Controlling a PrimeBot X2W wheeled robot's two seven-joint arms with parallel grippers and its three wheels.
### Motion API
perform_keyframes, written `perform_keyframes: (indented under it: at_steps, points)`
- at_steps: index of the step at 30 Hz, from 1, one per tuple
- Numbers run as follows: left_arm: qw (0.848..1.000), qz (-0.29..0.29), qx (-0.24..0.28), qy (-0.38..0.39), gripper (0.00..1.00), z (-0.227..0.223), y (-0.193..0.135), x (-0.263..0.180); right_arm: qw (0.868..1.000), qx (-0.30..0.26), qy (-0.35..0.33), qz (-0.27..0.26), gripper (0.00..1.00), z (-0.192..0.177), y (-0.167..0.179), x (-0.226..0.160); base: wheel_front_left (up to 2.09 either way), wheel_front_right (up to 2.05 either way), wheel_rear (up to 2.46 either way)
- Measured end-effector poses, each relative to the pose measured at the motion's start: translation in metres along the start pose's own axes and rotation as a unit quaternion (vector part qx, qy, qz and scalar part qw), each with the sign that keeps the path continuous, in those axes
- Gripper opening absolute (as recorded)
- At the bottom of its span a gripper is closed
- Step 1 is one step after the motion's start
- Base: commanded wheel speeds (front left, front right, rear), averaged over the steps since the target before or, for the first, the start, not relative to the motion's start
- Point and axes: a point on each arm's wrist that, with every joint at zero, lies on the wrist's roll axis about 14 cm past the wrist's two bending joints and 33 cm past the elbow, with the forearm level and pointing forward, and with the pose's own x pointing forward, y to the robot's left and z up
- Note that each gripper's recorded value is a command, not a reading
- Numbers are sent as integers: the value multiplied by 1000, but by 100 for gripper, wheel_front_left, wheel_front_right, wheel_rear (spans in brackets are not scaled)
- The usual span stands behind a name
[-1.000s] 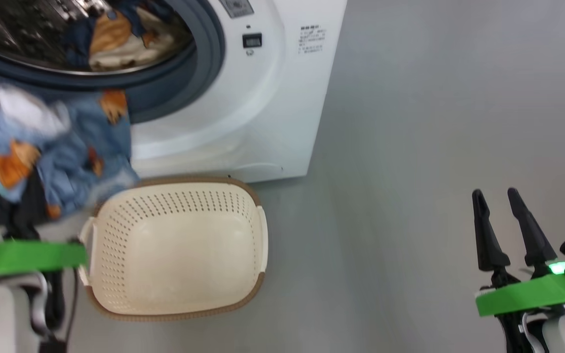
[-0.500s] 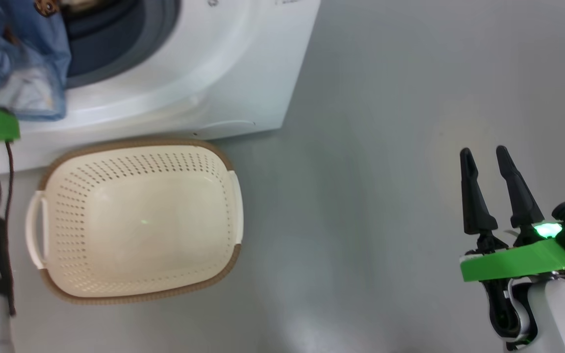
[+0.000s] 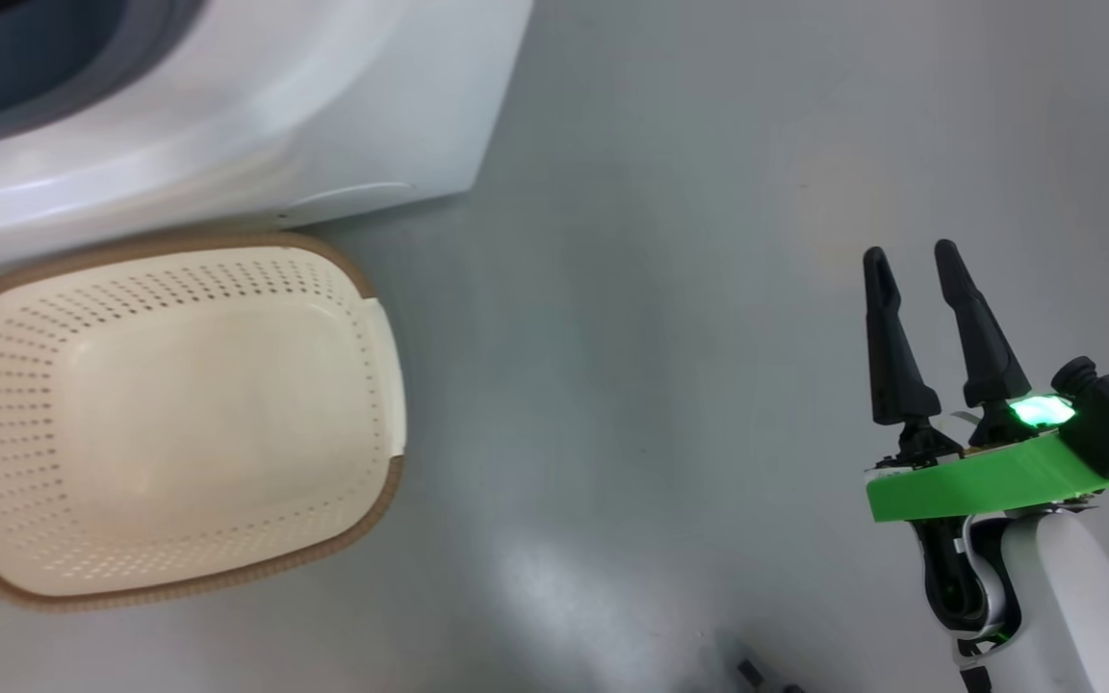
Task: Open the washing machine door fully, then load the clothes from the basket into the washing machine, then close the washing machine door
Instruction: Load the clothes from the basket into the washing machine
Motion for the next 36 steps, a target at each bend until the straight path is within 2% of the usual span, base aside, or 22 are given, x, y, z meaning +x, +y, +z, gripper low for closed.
perform_keyframes:
  at_steps: [4,10,15,16,18,19,21,23,24,28,36]
  points:
    - [1000,2,-6,-27,0,14,-2,19,1000,-2,8,-13,100,-6,-7,-2,0,0,0]
    - [994,-2,10,-105,0,51,-6,35,1000,-10,4,-27,100,-3,-17,-1,0,0,0]
    - [995,-4,7,-96,0,35,-9,38,999,-13,9,-37,100,-5,-23,-4,0,0,0]
    - [996,-4,8,-87,3,28,-8,38,999,-13,9,-38,100,-5,-23,-4,0,0,0]
    - [998,-5,17,-58,10,10,-8,35,999,-13,9,-37,100,-5,-22,-4,0,0,0]
    - [999,-5,20,-39,25,-2,-7,33,999,-12,9,-35,100,-5,-21,-4,0,0,0]
    - [999,-6,31,-5,38,-21,-5,29,999,-10,9,-30,100,-5,-17,-5,0,0,0]
    - [999,-4,39,27,85,-39,-1,24,1000,-8,8,-27,100,-4,-14,-5,0,0,0]
    - [998,-5,47,39,100,-45,0,22,1000,-8,8,-27,100,-4,-14,-4,0,0,0]
    - [994,-2,56,97,100,-59,4,19,1000,-6,6,-22,100,-3,-11,-5,0,0,0]
    - [989,4,50,139,100,-68,10,12,1000,-4,2,-18,100,1,-8,-5,0,0,0]
